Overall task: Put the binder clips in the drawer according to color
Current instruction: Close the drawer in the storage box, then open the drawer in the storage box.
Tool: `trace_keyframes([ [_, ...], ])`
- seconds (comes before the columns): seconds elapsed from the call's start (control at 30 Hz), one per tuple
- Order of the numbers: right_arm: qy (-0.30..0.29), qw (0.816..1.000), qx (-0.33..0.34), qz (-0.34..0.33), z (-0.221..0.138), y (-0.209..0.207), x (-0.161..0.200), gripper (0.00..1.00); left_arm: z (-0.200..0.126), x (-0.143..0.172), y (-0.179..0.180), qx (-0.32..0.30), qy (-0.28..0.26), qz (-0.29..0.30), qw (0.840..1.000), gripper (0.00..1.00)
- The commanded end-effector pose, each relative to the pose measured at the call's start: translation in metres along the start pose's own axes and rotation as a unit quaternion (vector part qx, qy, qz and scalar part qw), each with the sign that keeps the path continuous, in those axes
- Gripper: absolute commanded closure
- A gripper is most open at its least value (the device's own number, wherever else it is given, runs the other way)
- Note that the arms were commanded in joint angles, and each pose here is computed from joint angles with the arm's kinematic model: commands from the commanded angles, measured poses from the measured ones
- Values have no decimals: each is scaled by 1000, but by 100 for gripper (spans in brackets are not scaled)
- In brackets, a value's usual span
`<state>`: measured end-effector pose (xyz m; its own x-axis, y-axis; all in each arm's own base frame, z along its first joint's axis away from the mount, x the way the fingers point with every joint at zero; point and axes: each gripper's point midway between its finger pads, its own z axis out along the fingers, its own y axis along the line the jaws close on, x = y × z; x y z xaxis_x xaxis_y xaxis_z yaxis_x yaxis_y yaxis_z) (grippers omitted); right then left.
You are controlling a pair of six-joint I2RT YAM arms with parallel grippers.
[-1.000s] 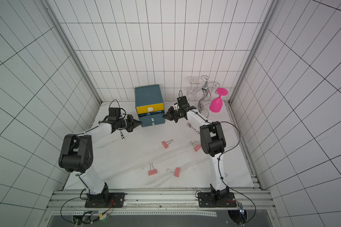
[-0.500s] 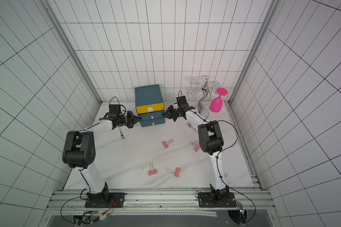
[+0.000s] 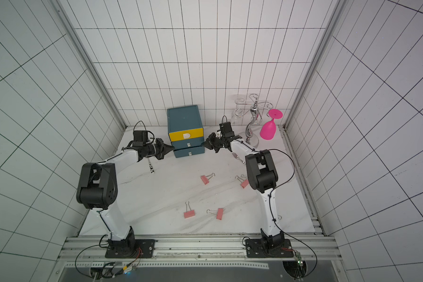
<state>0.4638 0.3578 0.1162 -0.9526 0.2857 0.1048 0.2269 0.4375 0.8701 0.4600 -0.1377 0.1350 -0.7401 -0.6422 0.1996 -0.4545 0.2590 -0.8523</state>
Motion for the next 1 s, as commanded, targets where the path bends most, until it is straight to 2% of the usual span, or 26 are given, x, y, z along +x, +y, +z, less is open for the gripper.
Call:
trace_keyframes([
  [0.0, -23, 1000, -20, -9, -14, 12, 4, 95, -13, 13, -2, 8, -4, 9, 1000, 100],
  [0.2, -19, 1000, -22, -7, 0, 2, 31, 81, -35, 41, 12, 4, -6, 7, 1000, 99],
  [0.37, -13, 999, -27, -12, 25, -1, 52, 68, -59, 67, 25, -6, -14, 11, 1000, 79],
  [0.47, -17, 999, -38, -11, 39, 0, 58, 66, -74, 80, 31, -8, -19, 8, 1000, 73],
  [0.73, -59, 995, -77, 16, 63, -2, 56, 65, -108, 111, 37, -9, -23, 8, 1000, 69],
  [0.97, -88, 994, -62, 28, 65, -18, 48, 65, -112, 125, 46, -24, -8, 11, 1000, 69],
])
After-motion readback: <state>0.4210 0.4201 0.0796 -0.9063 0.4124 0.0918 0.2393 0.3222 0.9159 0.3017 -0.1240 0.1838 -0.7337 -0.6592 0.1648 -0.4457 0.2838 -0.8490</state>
